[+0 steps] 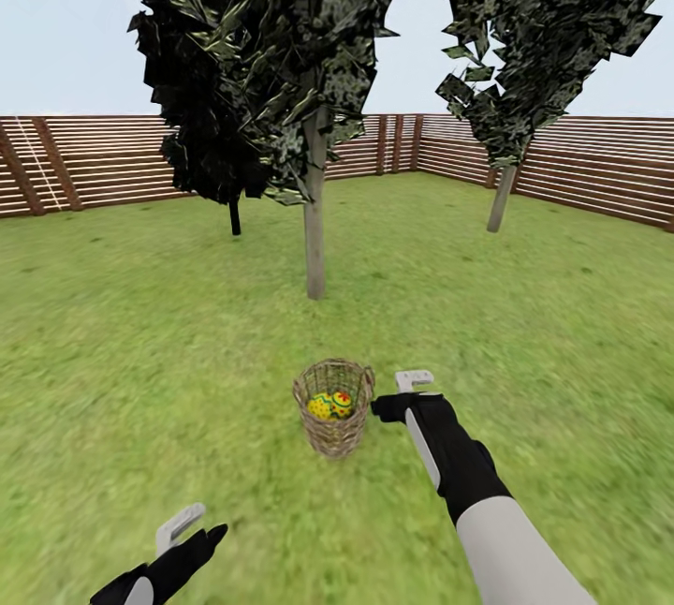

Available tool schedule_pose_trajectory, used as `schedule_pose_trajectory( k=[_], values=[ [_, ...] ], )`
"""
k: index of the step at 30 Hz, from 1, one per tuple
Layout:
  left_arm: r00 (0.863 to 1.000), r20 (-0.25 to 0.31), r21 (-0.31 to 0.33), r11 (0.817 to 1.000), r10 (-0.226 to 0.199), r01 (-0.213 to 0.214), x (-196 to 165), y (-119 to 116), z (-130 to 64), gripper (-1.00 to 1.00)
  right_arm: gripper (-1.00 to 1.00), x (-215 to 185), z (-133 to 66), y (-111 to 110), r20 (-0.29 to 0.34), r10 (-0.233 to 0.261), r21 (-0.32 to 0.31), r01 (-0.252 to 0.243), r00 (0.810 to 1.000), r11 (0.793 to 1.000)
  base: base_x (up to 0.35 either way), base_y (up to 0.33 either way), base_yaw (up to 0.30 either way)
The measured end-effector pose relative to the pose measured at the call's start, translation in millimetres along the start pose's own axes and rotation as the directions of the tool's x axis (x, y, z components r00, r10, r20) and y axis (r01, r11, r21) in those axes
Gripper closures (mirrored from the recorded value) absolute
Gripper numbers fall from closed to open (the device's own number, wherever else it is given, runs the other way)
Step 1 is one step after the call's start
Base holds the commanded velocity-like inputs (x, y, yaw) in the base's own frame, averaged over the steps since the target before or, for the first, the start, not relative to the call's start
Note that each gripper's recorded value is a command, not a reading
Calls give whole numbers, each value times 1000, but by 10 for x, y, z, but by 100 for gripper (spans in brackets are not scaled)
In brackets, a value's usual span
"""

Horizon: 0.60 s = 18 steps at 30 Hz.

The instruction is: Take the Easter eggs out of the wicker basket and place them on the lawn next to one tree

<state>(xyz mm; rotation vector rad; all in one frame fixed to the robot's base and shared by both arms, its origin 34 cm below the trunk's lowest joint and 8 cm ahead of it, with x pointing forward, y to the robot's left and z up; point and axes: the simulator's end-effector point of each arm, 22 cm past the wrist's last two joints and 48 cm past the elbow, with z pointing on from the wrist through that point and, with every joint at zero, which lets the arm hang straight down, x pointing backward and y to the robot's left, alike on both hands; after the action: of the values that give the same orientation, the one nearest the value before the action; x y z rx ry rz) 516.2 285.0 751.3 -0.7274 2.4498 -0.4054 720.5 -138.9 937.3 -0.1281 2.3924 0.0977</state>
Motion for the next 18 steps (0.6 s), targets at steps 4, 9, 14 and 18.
schedule_pose_trajectory(
  k=[4,9,14,18],
  values=[
    [1000,-1,-1,1000,0,0,-1,6,0,-100,-100,136,52,10,-50,-4,-2,4,999,1000,313,78,0],
    [1000,0,-2,1000,0,0,-1,8,0,-100,-100,273,187,27,-132,-18,-9,17,991,1000,314,69,0],
    [1000,0,-3,1000,1,-1,-1,9,0,-100,-100,297,227,31,-158,-21,-12,19,987,1000,314,32,0],
    [1000,0,-3,1000,1,-1,0,10,0,-100,-100,306,239,33,-167,-22,-13,20,986,1000,316,10,0]
  ],
)
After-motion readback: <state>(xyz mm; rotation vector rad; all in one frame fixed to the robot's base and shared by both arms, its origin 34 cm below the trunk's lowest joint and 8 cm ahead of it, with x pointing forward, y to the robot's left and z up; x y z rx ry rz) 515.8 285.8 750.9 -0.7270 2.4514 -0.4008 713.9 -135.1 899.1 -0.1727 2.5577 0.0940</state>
